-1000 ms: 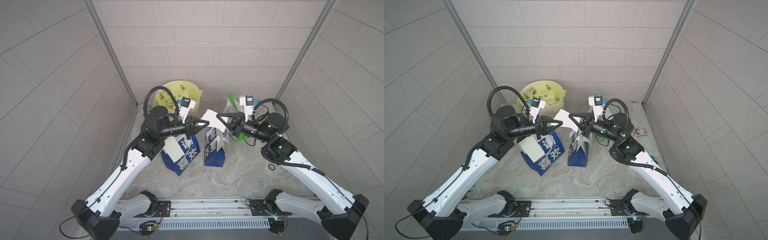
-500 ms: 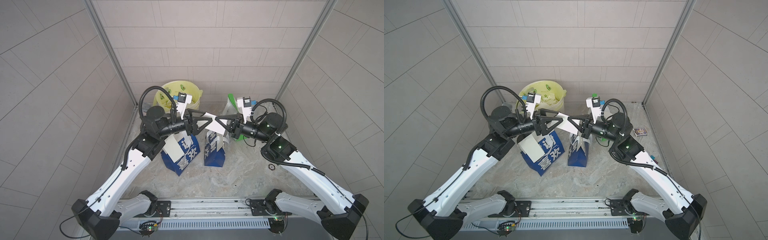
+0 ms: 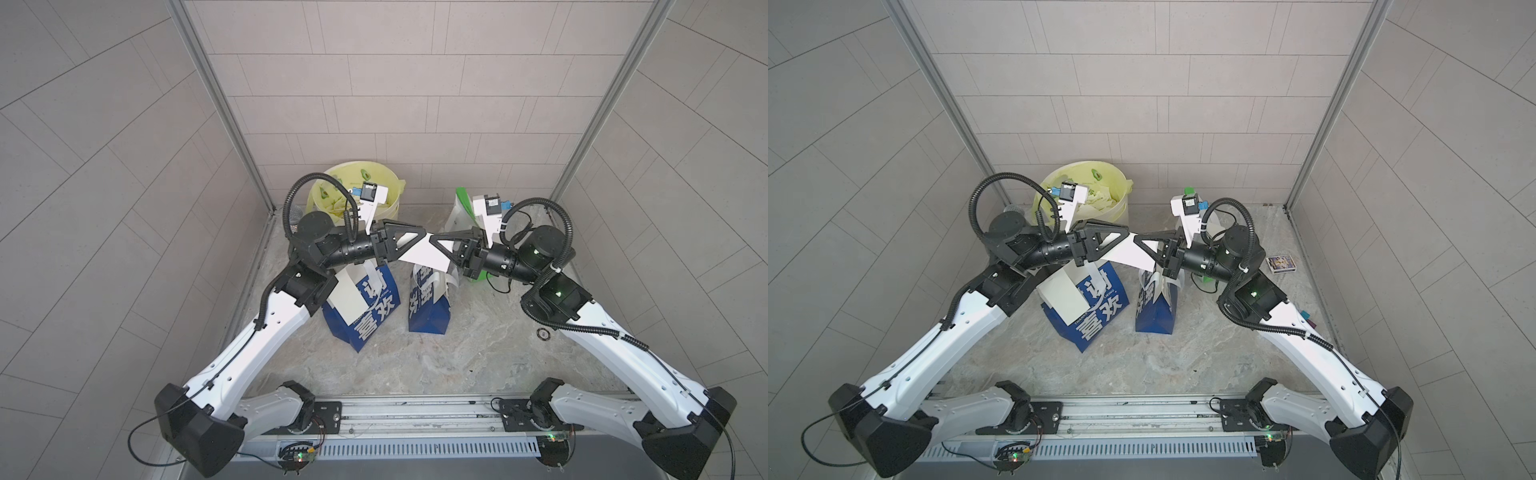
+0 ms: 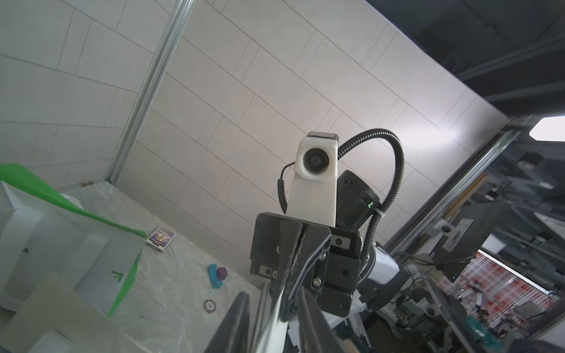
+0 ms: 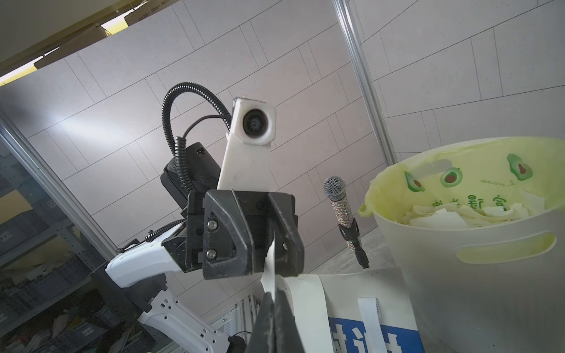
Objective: Shred takeout receipts and throw away
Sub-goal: Shred the takeout receipt, then place the takeout receipt in the trash bin.
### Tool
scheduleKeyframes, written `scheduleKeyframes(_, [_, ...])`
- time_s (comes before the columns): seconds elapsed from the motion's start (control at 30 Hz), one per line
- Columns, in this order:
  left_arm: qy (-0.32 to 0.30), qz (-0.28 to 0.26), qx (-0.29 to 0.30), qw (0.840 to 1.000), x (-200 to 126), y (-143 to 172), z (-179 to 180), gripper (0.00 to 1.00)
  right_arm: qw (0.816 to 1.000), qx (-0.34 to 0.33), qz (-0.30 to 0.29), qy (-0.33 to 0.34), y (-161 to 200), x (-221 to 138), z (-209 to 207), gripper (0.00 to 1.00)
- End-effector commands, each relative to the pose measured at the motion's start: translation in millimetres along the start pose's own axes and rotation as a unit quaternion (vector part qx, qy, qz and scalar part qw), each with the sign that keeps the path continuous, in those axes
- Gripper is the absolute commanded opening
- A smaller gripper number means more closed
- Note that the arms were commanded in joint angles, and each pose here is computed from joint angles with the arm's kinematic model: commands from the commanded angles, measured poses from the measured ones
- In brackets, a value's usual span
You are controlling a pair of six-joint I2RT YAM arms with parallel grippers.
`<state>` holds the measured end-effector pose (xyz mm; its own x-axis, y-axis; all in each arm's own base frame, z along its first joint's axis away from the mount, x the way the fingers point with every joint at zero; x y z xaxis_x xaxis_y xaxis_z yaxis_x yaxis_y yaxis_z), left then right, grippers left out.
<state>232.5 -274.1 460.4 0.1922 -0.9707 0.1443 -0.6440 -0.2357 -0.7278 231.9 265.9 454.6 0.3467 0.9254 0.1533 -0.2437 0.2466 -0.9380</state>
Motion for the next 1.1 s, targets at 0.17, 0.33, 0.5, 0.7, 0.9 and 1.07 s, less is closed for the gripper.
scheduleKeyframes(0.17, [0.002,-0.004,0.009,1.0,-1,-4,-8,0.0,0.999,-0.038,0.007,0.027,-4,-1,-5,0.0])
scheduleKeyframes(0.33, [-0.166,-0.054,-0.019,0.984,-11,-17,37,0.0,0.986,-0.15,0.021,0.072,-9,-11,-9,0.0])
scheduleKeyframes(0.5, [-0.314,-0.059,-0.118,0.94,-26,-12,88,0.0,0.966,-0.244,0.018,0.088,-20,-16,-7,0.0])
scheduleKeyframes(0.7, [-0.365,-0.08,-0.15,0.916,-33,-12,103,0.0,0.964,-0.261,-0.013,0.046,-34,-15,12,0.0])
scheduleKeyframes(0.9, [-0.429,-0.105,-0.028,0.897,-44,-52,107,0.0,0.972,-0.221,-0.057,0.059,-48,-21,14,0.0])
scheduleKeyframes(1.07, [-0.506,-0.146,0.108,0.843,-54,-109,114,0.0,0.971,-0.207,-0.051,0.112,-36,-27,-6,0.0])
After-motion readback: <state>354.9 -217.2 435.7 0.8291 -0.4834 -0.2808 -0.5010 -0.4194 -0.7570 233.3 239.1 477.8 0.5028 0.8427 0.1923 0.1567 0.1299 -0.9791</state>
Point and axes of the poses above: each gripper's point midway between its finger pads, its own x axis out along the fingers, its own z axis along the line the jaws close on, y = z × x, the point moved 1 cm from there along -x, back along the fingers, and after that the axes turned 9 degrees about -x, right-handed, at the moved point
